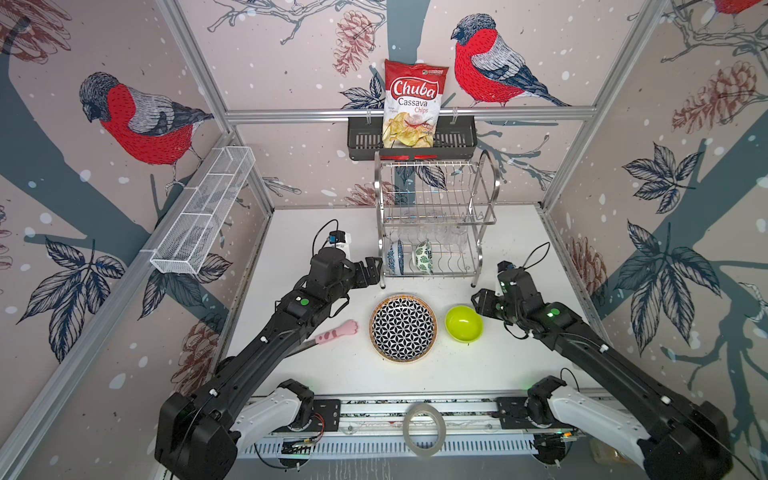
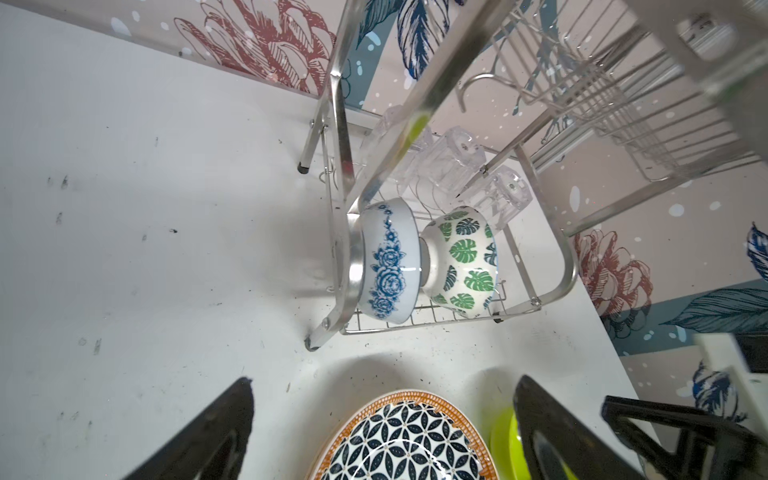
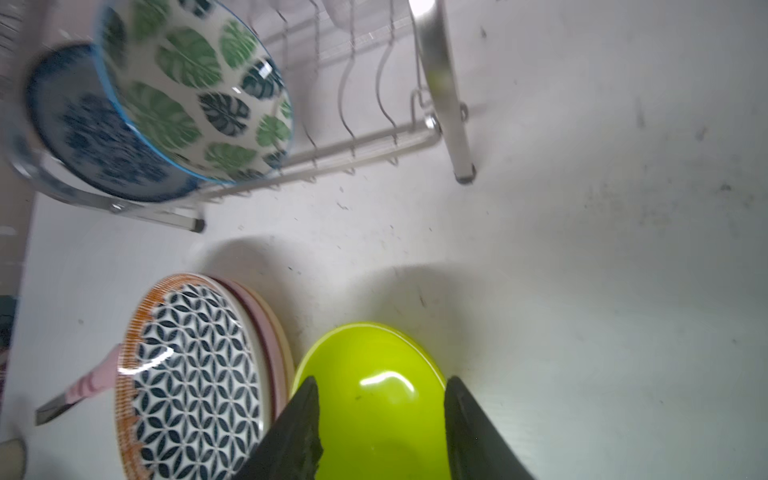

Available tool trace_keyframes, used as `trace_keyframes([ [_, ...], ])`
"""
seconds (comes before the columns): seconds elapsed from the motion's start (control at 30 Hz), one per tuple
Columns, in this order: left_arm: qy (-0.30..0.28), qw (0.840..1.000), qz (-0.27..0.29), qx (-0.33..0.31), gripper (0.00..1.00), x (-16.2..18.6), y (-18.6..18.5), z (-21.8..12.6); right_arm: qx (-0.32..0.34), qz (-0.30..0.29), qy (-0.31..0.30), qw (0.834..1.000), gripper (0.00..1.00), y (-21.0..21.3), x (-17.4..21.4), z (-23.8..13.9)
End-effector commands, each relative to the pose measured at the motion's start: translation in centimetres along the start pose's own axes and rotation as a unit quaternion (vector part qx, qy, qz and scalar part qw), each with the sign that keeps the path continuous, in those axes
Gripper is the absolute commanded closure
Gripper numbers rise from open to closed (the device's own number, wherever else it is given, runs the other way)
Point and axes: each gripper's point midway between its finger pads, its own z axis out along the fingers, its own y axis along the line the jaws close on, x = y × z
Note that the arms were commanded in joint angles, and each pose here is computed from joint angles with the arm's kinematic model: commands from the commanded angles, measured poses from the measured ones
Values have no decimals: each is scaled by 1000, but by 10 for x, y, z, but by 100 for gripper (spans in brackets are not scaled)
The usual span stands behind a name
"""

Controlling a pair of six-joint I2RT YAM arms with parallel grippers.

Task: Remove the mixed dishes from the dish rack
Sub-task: 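Move the right gripper to the green-leaf bowl while the left approaches the blue-floral bowl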

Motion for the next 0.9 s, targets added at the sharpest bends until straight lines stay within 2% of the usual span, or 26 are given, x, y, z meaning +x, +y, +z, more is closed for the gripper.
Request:
trace_keyframes([
  [0.0,-8,1000,-4,-1,6,-7,2,8,-76,-29,-70,994,48,35,-36,-10],
  [0.2,17,1000,2,-11,15,5,9,27,-175,-78,-135,972,48,78,-62,-7],
  [0.3,19,1000,-1,-17,20,8,14,35,-200,-112,-145,963,54,94,-67,3],
  [0.53,18,1000,-9,-3,36,2,7,54,-188,-194,-129,954,70,120,-65,49],
  [0.87,29,999,-3,-21,39,-1,10,77,-189,-226,-124,947,69,139,-74,89],
])
